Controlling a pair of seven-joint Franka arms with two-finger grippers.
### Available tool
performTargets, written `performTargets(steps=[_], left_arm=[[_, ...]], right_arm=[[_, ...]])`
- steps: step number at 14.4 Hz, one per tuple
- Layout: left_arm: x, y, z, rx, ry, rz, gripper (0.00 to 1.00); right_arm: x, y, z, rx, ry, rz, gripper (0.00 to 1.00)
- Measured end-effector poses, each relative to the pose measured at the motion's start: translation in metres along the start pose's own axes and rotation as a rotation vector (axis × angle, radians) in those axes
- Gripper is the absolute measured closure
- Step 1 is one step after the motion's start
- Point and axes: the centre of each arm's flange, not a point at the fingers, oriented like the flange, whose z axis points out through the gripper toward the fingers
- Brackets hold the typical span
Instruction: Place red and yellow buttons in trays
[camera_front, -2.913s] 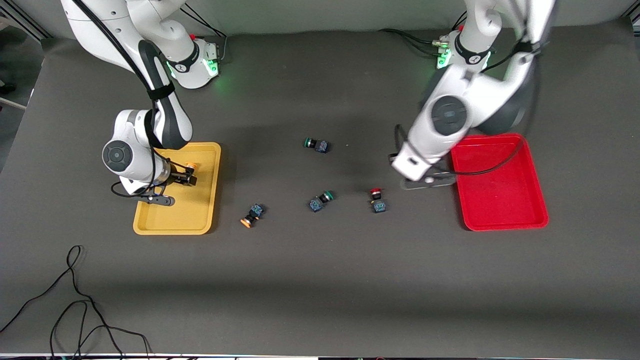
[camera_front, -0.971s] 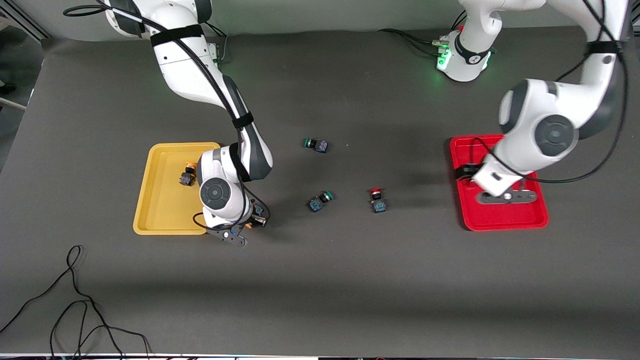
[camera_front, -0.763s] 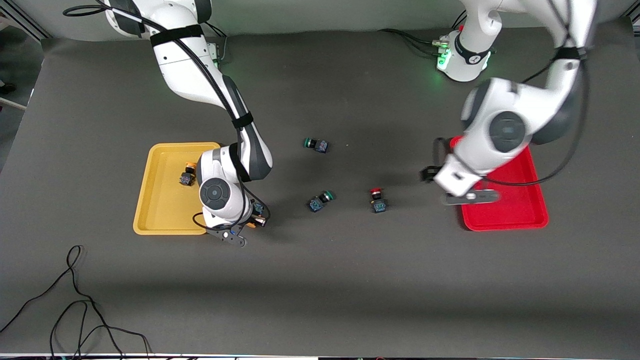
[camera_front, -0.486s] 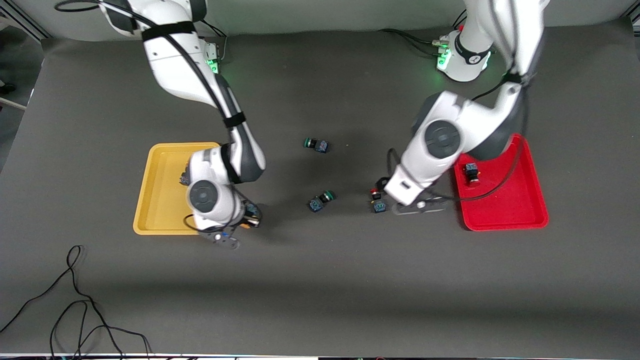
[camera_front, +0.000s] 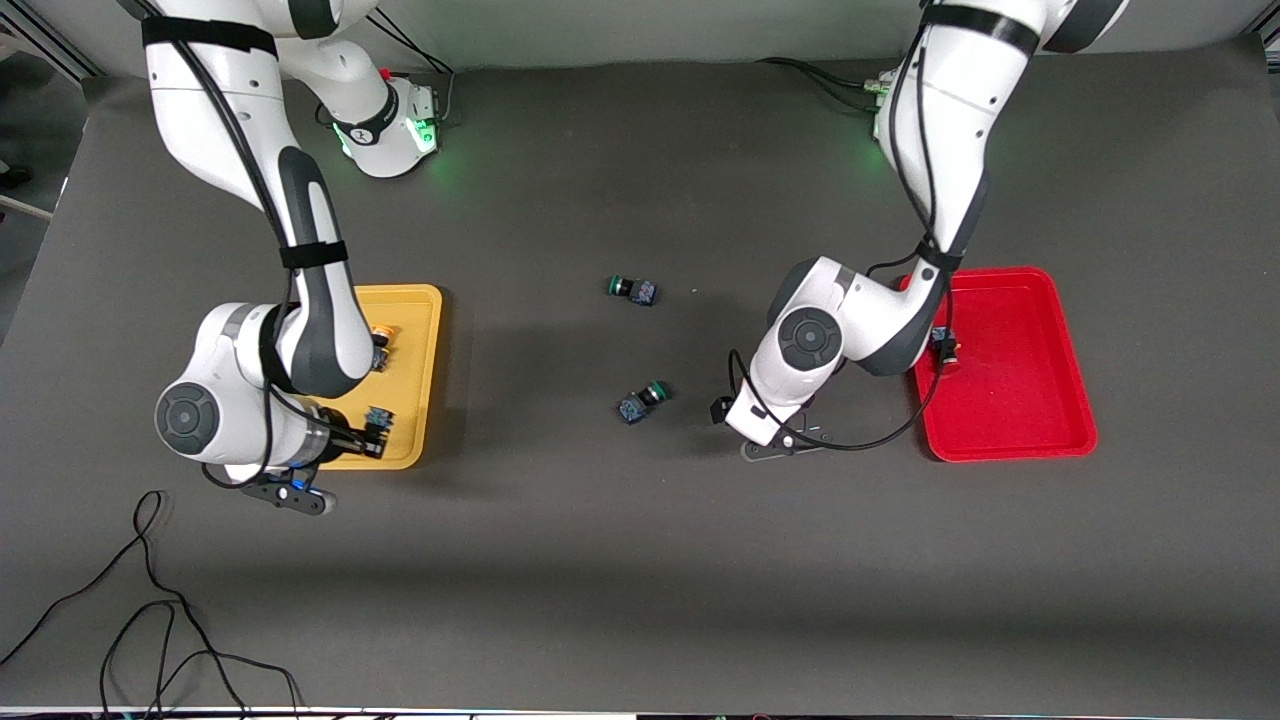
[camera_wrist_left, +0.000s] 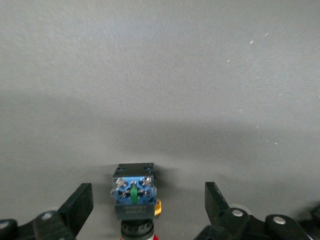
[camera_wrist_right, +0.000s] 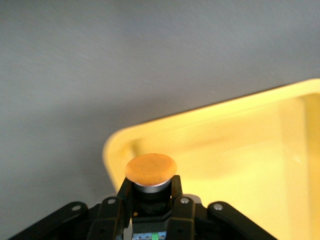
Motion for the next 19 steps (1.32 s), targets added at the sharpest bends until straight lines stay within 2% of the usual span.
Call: performTargets(steps=[1, 4, 5, 6, 8, 11, 14, 17, 19], left_arm=[[0.000, 0.001, 0.003, 0.002, -0.003, -0.004, 0.04], [0.000, 0.001, 0.004, 0.003, -0.004, -0.020, 0.39], [0.000, 0.000, 0.004, 0.005, -0.005, -0.024, 0.49], [0.000, 0.001, 0.004, 0.005, -0.005, -0.026, 0.59], [0.002, 0.000, 0.001, 0.009, -0.006, -0.032, 0.59], [0.016, -0.003, -0.032, 0.061, -0.051, -0.048, 0.59], [0.036, -0.028, -0.120, 0.098, -0.091, -0.059, 0.59], [0.053, -0.100, -0.200, 0.122, -0.144, -0.007, 0.59], [0.064, -0.172, -0.222, 0.115, -0.161, 0.042, 0.59]], right_arm=[[-0.003, 0.009, 0.013, -0.008, -0.003, -0.001, 0.67], [-0.011, 0.021, 0.037, -0.023, 0.002, 0.004, 0.64], [-0.011, 0.020, 0.036, -0.022, 0.008, 0.003, 0.59], [-0.010, 0.019, 0.031, -0.016, 0.016, 0.002, 0.49], [-0.010, 0.019, 0.004, 0.015, 0.051, 0.001, 0.30], [-0.014, 0.025, -0.072, 0.095, 0.096, -0.003, 0.01], [-0.025, 0.049, -0.172, 0.169, 0.129, -0.050, 0.00], [-0.046, 0.062, -0.237, 0.164, 0.147, -0.106, 0.00], [-0.057, 0.068, -0.255, 0.148, 0.151, -0.143, 0.00]])
